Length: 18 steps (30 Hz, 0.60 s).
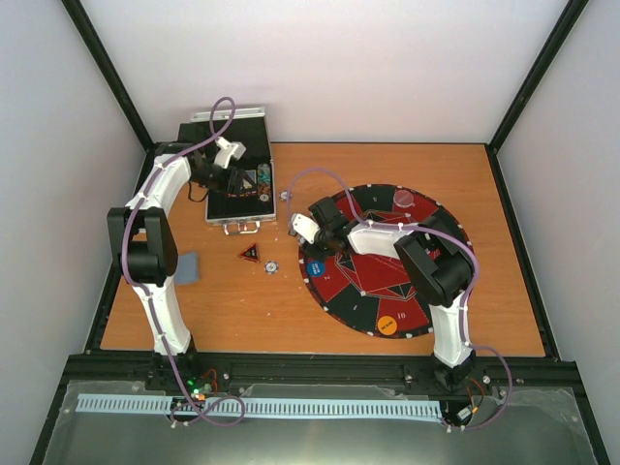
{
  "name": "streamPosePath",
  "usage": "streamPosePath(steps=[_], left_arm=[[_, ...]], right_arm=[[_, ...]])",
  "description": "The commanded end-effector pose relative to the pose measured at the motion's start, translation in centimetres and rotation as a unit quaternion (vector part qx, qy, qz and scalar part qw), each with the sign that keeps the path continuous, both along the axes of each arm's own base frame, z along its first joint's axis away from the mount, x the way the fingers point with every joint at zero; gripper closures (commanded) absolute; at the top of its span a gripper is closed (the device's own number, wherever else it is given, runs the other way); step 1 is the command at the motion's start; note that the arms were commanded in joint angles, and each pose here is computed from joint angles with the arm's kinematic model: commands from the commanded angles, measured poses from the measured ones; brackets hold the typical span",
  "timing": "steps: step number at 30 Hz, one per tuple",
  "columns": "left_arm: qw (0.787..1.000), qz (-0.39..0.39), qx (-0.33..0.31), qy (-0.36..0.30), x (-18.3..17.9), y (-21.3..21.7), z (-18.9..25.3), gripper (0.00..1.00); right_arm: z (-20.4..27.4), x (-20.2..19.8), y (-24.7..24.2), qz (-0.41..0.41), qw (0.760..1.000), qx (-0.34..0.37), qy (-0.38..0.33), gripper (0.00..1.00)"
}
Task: Distribute texas hold em gaming equipment
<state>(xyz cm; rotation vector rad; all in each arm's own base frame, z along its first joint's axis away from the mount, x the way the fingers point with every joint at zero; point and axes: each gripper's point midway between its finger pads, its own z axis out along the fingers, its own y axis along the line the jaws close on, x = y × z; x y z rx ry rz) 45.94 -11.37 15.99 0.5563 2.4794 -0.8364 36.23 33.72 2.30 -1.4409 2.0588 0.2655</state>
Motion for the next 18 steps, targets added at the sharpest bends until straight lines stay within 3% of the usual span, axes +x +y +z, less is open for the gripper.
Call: streamPosePath(steps=[1, 18], left_arm=[[0.999, -0.006, 0.01, -0.038, 0.7, 0.5, 1.9, 0.41], [0.999, 0.003, 0.022, -0.033, 0.6, 1.1, 1.4, 0.41]], right_arm=[[-1.0, -0.1, -1.4, -0.013, 0.999, -0.034, 0.009, 0.63], [-0.1, -0.3, -2.3, -0.018, 1.0, -0.018, 0.009, 0.47]])
